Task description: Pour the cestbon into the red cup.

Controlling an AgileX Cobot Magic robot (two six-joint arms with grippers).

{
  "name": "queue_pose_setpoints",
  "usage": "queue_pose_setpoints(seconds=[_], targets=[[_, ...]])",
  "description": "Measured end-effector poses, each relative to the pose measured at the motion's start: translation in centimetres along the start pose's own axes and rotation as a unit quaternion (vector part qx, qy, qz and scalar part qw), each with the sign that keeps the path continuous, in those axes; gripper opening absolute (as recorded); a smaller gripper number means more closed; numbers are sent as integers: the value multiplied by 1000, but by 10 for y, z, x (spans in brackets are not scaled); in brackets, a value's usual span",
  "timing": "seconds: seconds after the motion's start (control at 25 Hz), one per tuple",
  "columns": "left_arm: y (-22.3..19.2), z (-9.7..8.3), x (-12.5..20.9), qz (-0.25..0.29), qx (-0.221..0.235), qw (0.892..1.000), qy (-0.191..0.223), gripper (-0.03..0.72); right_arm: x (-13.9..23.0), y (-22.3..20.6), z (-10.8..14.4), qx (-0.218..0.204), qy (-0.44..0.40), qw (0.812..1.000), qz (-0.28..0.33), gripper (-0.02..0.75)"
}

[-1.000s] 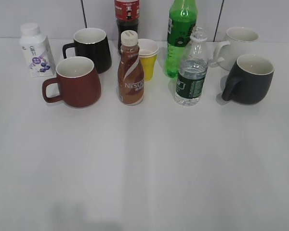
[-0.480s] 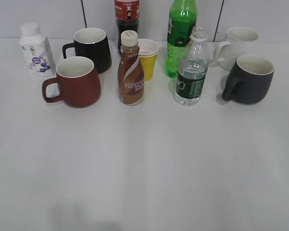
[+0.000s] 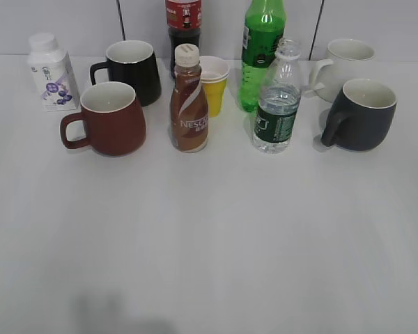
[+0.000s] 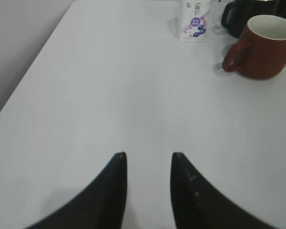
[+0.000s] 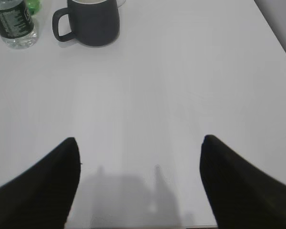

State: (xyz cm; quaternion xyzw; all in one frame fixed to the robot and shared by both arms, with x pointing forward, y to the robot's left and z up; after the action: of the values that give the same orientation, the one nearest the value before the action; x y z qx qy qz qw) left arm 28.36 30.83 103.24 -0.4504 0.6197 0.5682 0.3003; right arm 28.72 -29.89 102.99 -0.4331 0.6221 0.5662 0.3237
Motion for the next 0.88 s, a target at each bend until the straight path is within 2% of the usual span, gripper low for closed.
queue_pose_setpoints(seconds=[0.08,0.2,0.36,0.56,0.76,0.88], targets=[[2,-4,-3,-5,19,1000,2,237,-1,1,2,-6,-4,1000,-4,587],[3,-14,-18,-36,56,998,9,237,-18,3,3,-11,-12,999,-47,587],[-7,-22,-36,-68,73,995,18,237,-39,-10,0,-9,-18,996,-89,587],[-32,-38,-52,-84,116,988,59,237,-54,-36,1,-16,-37,993,-111,587],[-61,-49,-70,-116,135,984,18,237,-71,-56,-2,-11,-43,988,-151,587],[-84,-57,-77,-110,137,984,-10,238,-80,-64,-3,-11,-31,985,-168,587]])
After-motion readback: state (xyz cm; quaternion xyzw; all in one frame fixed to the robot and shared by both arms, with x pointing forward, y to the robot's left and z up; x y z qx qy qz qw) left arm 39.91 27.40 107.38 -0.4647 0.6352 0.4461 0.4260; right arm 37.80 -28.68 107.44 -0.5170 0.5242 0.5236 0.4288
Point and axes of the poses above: a point on each arm's last joint axis where the gripper is mounted, y pointing back along that axis away from the gripper, z along the wrist's bending axis when the last joint is at zero, x = y × z, the point moved 6 cm from there along -y, pointing out along that axis toward the gripper, and after that the axes turned 10 degrees about y, right-handed, at the moved point
